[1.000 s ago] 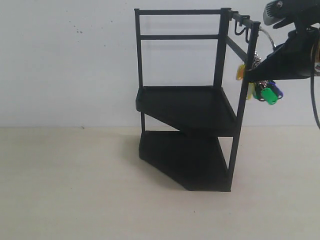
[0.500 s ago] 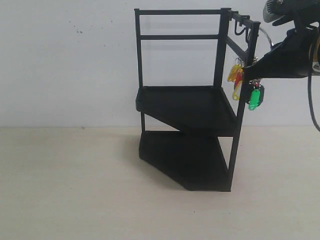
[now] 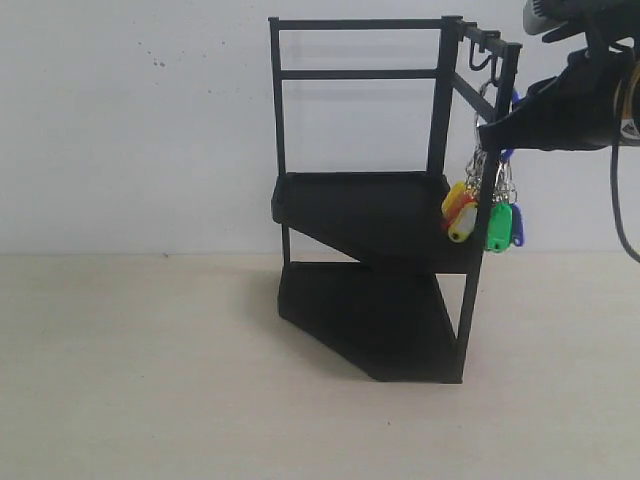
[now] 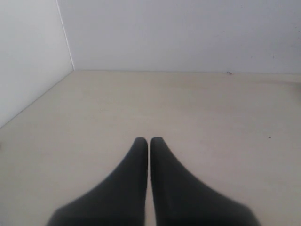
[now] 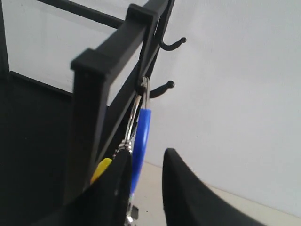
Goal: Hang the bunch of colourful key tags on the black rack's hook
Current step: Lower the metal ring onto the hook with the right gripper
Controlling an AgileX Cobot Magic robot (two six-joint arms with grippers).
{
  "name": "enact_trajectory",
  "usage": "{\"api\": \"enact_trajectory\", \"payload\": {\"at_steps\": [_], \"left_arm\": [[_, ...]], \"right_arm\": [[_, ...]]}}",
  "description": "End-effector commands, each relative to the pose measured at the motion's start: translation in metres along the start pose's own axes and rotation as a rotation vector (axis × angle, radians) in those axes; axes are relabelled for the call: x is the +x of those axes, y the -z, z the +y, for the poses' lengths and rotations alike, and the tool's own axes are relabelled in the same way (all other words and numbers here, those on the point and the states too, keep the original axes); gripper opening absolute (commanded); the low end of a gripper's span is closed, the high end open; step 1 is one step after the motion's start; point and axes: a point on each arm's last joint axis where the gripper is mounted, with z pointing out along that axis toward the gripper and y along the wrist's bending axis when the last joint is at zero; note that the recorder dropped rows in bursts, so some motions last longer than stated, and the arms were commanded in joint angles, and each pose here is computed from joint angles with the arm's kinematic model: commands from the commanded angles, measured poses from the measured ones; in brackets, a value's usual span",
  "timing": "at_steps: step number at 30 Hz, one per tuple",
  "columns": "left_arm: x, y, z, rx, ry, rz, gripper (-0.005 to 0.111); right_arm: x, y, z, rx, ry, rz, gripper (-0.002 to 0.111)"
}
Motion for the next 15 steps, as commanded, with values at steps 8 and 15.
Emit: {"api": "enact_trajectory", "payload": {"at_steps": [8,15], "left_arm": [[-0.0007,-0.0001,-0.0001,0.001,0.005,0.001,0.004],[-0.0007,-0.0001,-0.0001,0.001,0.005,0.001,0.004]], "right_arm": [[-0.0022,0.001,-0.0027,0.014,-0.015,-0.002,0.024],[0.0,0.0017,-0.0064,0.054,-0.018,0.025,0.026]]}}
